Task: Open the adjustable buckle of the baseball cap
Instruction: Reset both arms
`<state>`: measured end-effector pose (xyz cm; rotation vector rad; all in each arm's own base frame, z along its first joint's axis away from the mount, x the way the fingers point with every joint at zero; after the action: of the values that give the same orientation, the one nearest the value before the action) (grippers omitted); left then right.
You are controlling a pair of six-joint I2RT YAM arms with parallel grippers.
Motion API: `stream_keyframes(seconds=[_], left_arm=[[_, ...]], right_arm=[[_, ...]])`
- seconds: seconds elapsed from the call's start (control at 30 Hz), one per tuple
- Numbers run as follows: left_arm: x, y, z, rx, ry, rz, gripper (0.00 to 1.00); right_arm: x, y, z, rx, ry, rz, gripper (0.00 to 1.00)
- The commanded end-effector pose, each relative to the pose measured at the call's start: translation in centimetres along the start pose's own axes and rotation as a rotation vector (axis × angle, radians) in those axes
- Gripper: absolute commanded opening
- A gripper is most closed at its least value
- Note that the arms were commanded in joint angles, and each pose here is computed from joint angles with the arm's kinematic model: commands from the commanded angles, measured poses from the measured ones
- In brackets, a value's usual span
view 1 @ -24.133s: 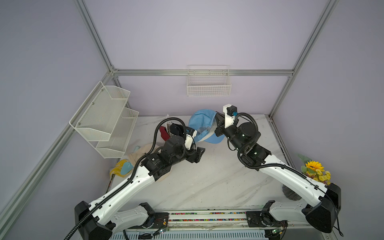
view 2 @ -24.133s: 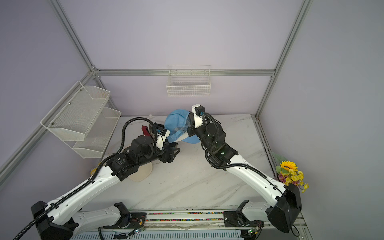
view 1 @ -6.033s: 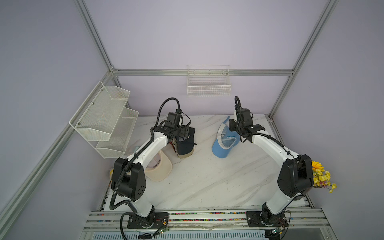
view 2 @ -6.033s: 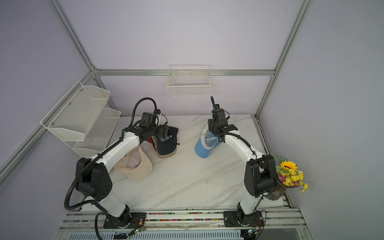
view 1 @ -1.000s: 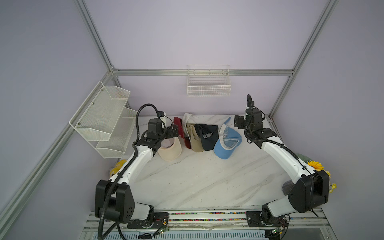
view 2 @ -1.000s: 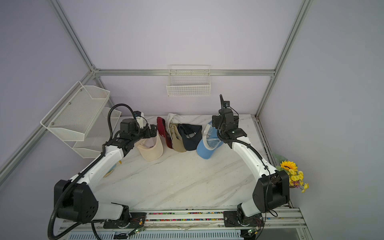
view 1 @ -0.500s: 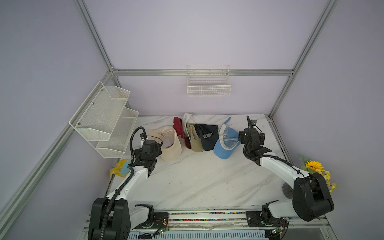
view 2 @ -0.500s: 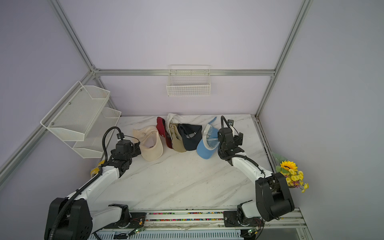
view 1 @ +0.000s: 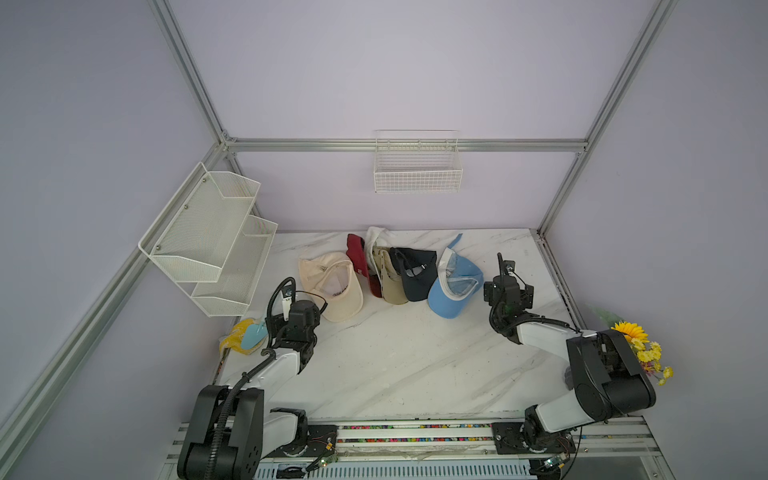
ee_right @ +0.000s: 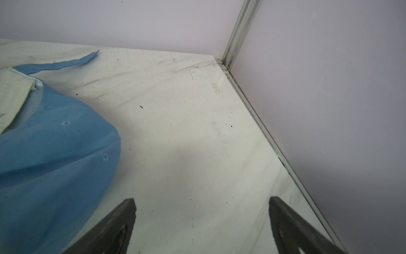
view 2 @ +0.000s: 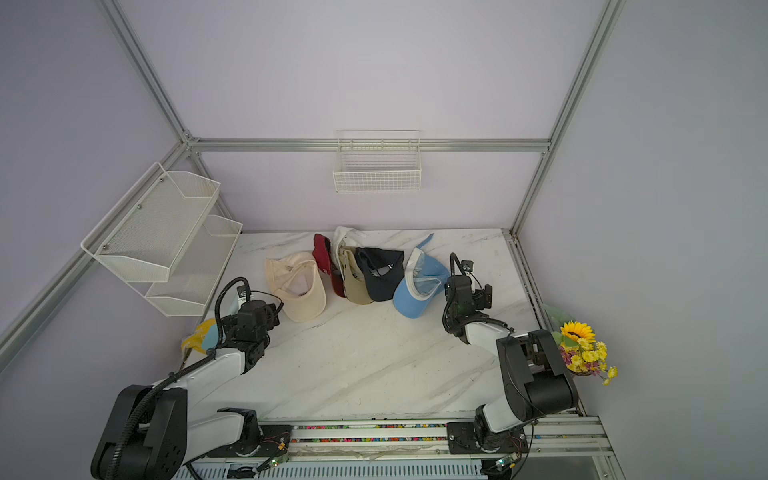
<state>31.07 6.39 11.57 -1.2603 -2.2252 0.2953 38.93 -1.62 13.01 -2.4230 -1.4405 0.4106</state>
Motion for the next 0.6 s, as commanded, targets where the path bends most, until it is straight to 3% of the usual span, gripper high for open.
stream_keyframes(seconds=[0.0, 0.2, 0.37, 0.57], left_arm=[[0.1, 0.0, -2.5, -0.115, -0.047, 0.013, 1.00], [-1.7, 0.8, -3.3, -0.122, -0.003, 0.100, 1.00], [-2.5, 1.0, -3.6, -0.133, 0.011, 0.139, 1.00], [-3.6, 1.5, -4.2, -0.142, 0.031, 0.188, 1.00]], right_arm=[[0.3, 1.1, 1.1, 0.009, 0.037, 0.009, 0.97], [0.9, 1.5, 2.6, 0.031, 0.030, -0.031, 0.97], [-0.9, 1.6, 1.8, -0.008, 0.100, 0.008, 0.97], [-0.8, 2.0, 1.3, -0.034, 0.125, -0.043, 0.97]])
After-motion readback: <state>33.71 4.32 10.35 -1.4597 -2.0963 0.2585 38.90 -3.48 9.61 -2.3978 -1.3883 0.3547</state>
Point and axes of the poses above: each gripper's point midway between its finger pads, its own y axis out along the fingers, its own x axis along the line the jaws close on, z = x × y, the point moved 2 cm from there along -y, back along the fingers, and after that the axes turned 10 degrees about y, right-handed, at the moved point
